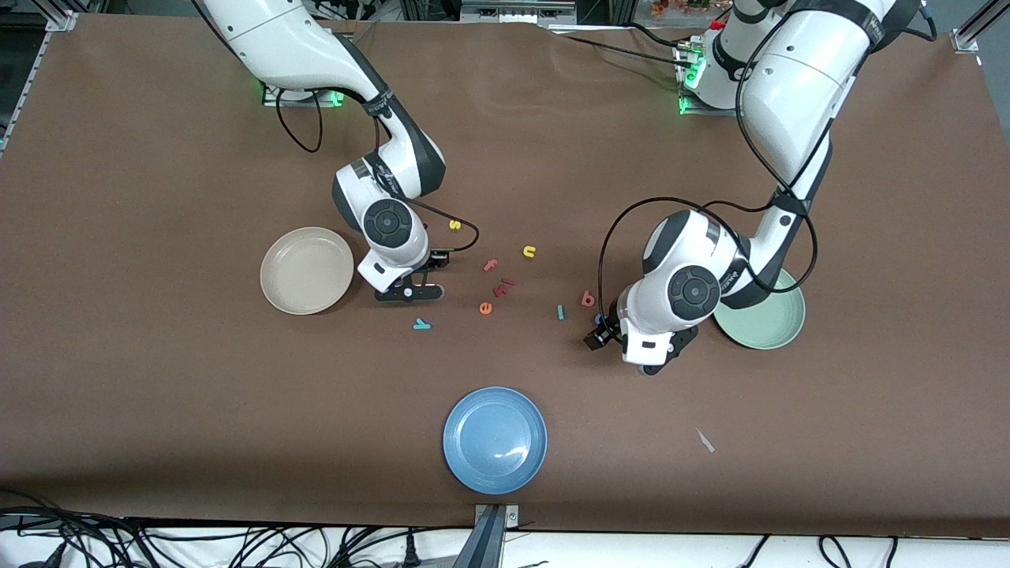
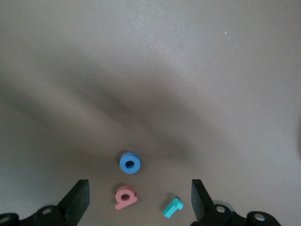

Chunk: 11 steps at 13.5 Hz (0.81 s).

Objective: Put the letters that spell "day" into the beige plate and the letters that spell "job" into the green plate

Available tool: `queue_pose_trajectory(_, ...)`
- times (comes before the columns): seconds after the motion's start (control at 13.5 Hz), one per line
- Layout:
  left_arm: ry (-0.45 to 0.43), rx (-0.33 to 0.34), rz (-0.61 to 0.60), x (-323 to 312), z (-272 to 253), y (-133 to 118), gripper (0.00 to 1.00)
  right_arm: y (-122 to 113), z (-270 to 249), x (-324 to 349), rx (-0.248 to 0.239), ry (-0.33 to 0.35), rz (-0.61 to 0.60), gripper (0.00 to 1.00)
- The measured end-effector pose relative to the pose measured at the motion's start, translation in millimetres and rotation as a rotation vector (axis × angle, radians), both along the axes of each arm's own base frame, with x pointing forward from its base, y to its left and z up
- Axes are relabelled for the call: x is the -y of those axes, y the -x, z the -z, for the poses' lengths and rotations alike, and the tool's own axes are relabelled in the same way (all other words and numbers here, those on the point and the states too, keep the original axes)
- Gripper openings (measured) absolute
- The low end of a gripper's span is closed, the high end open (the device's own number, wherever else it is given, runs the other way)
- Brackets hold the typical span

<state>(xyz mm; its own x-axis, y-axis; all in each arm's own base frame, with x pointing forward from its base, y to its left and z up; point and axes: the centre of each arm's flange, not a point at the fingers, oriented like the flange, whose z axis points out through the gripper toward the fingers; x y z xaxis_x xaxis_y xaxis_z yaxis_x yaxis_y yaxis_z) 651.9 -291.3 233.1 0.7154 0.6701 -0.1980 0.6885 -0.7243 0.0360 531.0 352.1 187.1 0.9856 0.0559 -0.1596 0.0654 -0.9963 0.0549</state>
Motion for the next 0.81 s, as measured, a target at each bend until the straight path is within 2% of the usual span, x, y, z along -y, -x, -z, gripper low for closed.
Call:
queue_pose_trajectory(0.07, 0.006, 0.016, -0.013, -1.7, 8.0, 1.8, 0.89, 0.6, 2.9, -0.7, 0.002, -0.002, -0.001, 0.55)
queue_pose_trajectory(0.22, 0.018, 0.042, -0.027, -1.6, 30.6, 12.5, 0.87, 1.3, 7.4, -1.5, 0.004, -0.003, -0.002, 0.55)
queue_pose_trajectory(0.52, 0.017, 0.036, -0.032, -1.0, 50.2, 25.0, 0.84, 4.3, 12.7, -5.0, 0.003, -0.003, -0.006, 0.52)
queue_pose_trajectory(0.74, 0.012, 0.024, -0.03, -0.8, 55.6, 29.8, 0.5, 5.2, 12.5, -6.8, 0.006, 0.0, 0.011, 0.5)
queue_pose_trajectory(0.81, 0.011, 0.021, -0.027, 0.4, 56.7, 31.5, 0.43, 6.2, 12.4, -8.3, 0.007, 0.0, 0.014, 0.47)
